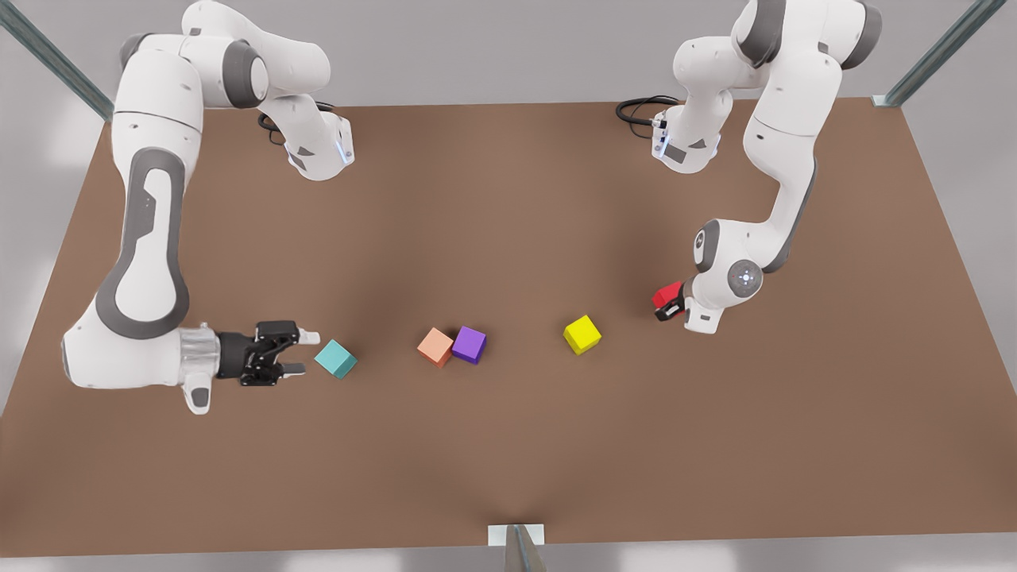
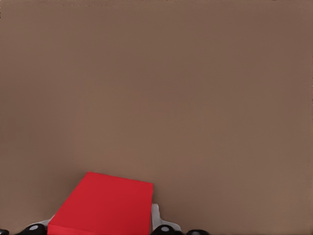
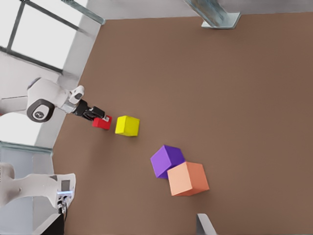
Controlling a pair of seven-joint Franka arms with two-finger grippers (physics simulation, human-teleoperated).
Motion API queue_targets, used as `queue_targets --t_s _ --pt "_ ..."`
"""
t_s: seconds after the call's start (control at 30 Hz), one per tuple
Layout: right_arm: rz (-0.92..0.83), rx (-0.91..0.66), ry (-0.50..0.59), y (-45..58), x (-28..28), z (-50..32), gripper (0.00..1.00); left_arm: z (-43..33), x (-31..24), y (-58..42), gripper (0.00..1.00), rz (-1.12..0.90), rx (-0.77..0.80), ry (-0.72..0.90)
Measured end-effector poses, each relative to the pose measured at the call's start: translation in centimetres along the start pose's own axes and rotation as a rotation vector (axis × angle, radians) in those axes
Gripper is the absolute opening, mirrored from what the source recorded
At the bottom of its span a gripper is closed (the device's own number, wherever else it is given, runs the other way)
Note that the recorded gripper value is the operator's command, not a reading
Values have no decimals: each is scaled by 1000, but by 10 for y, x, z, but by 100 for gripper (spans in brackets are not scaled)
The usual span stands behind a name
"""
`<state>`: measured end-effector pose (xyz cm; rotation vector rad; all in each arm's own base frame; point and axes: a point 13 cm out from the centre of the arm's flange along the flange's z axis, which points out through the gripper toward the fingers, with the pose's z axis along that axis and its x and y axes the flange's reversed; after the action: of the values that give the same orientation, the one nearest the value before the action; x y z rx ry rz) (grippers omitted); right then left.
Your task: Pick up red wooden cube and pass to hand red wooden cube and place in blue wooden cube
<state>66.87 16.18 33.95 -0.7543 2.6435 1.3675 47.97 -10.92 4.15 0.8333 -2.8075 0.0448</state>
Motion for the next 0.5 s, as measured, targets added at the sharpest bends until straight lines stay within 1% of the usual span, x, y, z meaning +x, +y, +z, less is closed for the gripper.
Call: queue_targets --t_s 0.07,0.1,0.17,0.23,0.27,0.3,0.37,0.43,0.5 --pt "-80 -23 -35 4 -9 6 100 -5 -3 -4 57 -2 9 -14" --pt "-122 -30 -50 6 -13 8 100 -19 -8 -14 57 5 26 -38" --pt "-214 -50 -84 12 -21 10 100 -56 -11 -61 57 55 79 -76" --pt "-305 -68 -127 15 -28 9 100 -83 -9 -103 58 96 115 -82" --pt "-344 -78 -143 14 -29 10 100 -110 -9 -134 58 115 152 -81" --pt "-381 -90 -157 13 -29 12 100 -141 -4 -182 58 147 208 -61" --pt "-450 -127 -193 10 -28 19 100 -193 30 -264 57 230 310 19" --pt "-517 -170 -248 9 -33 23 100 -222 70 -310 58 298 378 116" --pt "-582 -201 -301 11 -37 24 100 -231 90 -325 58 320 415 204"
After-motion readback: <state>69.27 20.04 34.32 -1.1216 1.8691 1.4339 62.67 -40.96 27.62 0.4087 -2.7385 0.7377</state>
